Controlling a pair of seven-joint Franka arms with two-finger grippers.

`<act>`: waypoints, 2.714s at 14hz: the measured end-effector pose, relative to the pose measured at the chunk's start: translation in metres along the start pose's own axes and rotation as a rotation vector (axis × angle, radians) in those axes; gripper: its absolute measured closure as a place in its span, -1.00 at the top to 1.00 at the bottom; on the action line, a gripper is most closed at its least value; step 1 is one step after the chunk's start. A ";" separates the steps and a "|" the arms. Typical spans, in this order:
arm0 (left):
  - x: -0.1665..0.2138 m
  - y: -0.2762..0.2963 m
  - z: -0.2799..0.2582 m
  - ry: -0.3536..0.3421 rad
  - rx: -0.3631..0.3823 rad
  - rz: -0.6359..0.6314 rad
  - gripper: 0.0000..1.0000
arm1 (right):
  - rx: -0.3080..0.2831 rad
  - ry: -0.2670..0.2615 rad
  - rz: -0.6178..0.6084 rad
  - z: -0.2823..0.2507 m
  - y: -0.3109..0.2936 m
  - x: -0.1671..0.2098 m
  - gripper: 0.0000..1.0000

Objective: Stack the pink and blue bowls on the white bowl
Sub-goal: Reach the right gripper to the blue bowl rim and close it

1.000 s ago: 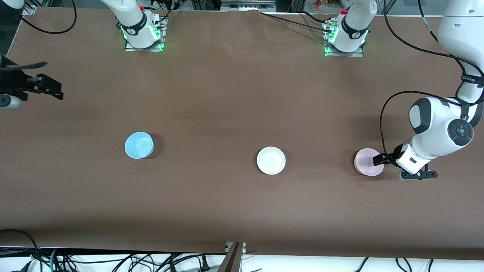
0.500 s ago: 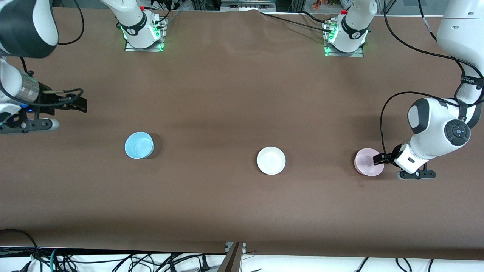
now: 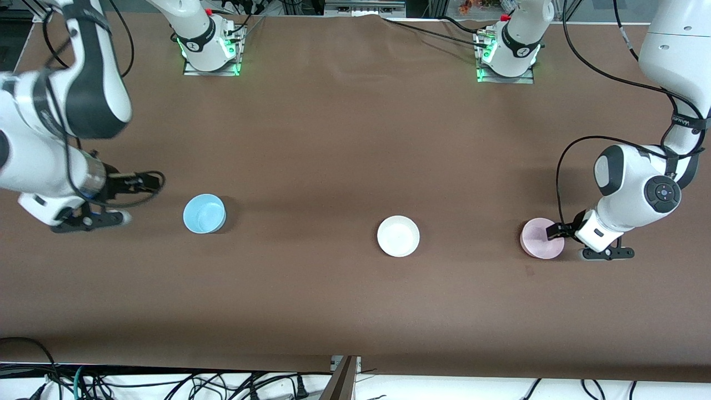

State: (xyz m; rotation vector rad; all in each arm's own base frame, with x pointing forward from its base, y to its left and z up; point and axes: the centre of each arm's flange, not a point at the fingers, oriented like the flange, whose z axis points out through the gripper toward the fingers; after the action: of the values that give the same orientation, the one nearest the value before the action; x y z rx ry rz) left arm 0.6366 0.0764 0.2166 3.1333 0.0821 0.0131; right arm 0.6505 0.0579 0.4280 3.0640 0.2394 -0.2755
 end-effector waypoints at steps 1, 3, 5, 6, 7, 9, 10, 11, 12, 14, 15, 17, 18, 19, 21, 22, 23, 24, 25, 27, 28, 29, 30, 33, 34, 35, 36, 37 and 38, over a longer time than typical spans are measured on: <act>-0.002 -0.005 0.002 -0.001 0.002 -0.004 0.74 | 0.015 -0.001 0.005 0.019 -0.003 0.010 1.00; -0.004 -0.009 0.004 0.000 0.001 -0.009 0.67 | 0.032 0.005 0.011 0.054 -0.005 0.024 1.00; -0.007 -0.007 0.007 -0.003 -0.001 -0.007 0.59 | 0.040 0.017 0.023 0.082 -0.006 0.028 1.00; -0.007 -0.006 0.008 -0.002 -0.002 -0.006 0.59 | 0.046 0.019 0.035 0.091 -0.007 0.027 1.00; -0.008 -0.006 0.009 -0.002 -0.002 -0.006 0.54 | 0.051 0.020 0.046 0.097 -0.009 0.026 1.00; -0.008 -0.006 0.010 -0.003 -0.002 -0.006 0.43 | 0.055 0.028 0.072 0.105 -0.016 0.025 1.00; -0.009 -0.006 0.010 -0.004 -0.002 -0.006 0.43 | 0.056 0.034 0.076 0.108 -0.021 0.025 1.00; -0.009 -0.006 0.010 -0.005 -0.002 -0.005 0.38 | 0.056 0.041 0.077 0.112 -0.027 0.025 1.00; -0.009 -0.006 0.011 -0.006 -0.002 -0.005 0.37 | 0.056 0.049 0.081 0.115 -0.033 0.025 1.00; -0.010 -0.005 0.012 -0.009 -0.003 -0.005 0.30 | 0.056 0.060 0.109 0.125 -0.041 0.024 1.00; -0.011 -0.005 0.012 -0.010 -0.003 -0.005 0.25 | 0.056 0.064 0.116 0.128 -0.044 0.024 1.00; -0.011 -0.005 0.012 -0.010 -0.003 -0.004 0.22 | 0.055 0.071 0.123 0.133 -0.048 0.023 1.00; -0.012 -0.005 0.012 -0.010 -0.002 -0.004 0.18 | 0.054 0.068 0.127 0.136 -0.046 0.022 1.00; -0.012 -0.004 0.011 -0.009 -0.002 -0.003 0.18 | 0.053 0.065 0.133 0.139 -0.041 0.021 1.00; -0.013 -0.003 0.010 -0.009 -0.002 -0.001 0.15 | 0.052 0.058 0.143 0.144 -0.019 0.020 1.00; -0.013 -0.003 0.010 -0.009 -0.002 -0.001 0.16 | 0.053 0.054 0.150 0.148 -0.006 0.018 1.00; -0.013 -0.003 0.010 -0.010 -0.002 0.000 0.16 | 0.056 0.050 0.163 0.152 0.006 0.017 1.00; -0.013 -0.003 0.010 -0.010 -0.002 0.000 0.12 | 0.058 0.049 0.176 0.157 0.017 0.016 1.00; -0.013 -0.003 0.010 -0.011 -0.002 0.000 0.12 | 0.059 0.055 0.185 0.163 0.024 0.014 1.00; -0.014 -0.003 0.010 -0.011 -0.002 0.000 0.07 | 0.058 0.076 0.194 0.179 0.029 0.010 1.00; -0.014 -0.003 0.010 -0.011 -0.002 0.000 0.07 | 0.058 0.087 0.195 0.187 0.029 0.007 1.00; -0.014 -0.003 0.010 -0.011 -0.002 0.000 0.02 | 0.057 0.095 0.197 0.195 0.029 0.005 1.00; -0.015 -0.003 0.009 -0.010 -0.001 0.001 0.02 | 0.057 0.100 0.199 0.201 0.029 0.002 1.00; -0.016 -0.002 0.003 -0.005 0.003 0.002 0.00 | 0.082 0.102 0.223 0.211 0.029 -0.001 1.00; -0.017 -0.002 0.003 -0.006 0.004 0.003 0.00 | 0.092 0.100 0.232 0.212 0.029 -0.002 1.00; -0.018 -0.002 0.003 -0.007 0.005 0.003 -0.05 | 0.097 0.101 0.238 0.213 0.029 -0.003 1.00; -0.018 -0.002 0.003 -0.008 0.005 0.003 -0.06 | 0.099 0.106 0.242 0.215 0.029 -0.004 1.00; -0.019 -0.002 0.003 -0.009 0.005 0.003 -0.07 | 0.099 0.112 0.244 0.219 0.029 -0.005 1.00; -0.019 -0.001 0.004 -0.010 0.004 0.004 -0.09 | 0.100 0.113 0.246 0.223 0.028 -0.007 1.00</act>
State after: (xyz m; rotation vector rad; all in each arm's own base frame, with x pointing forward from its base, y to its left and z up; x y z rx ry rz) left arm 0.6174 0.0768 0.2127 3.1376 0.0765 -0.0032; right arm 0.6094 0.0133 0.2113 3.1665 -0.1517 -0.1042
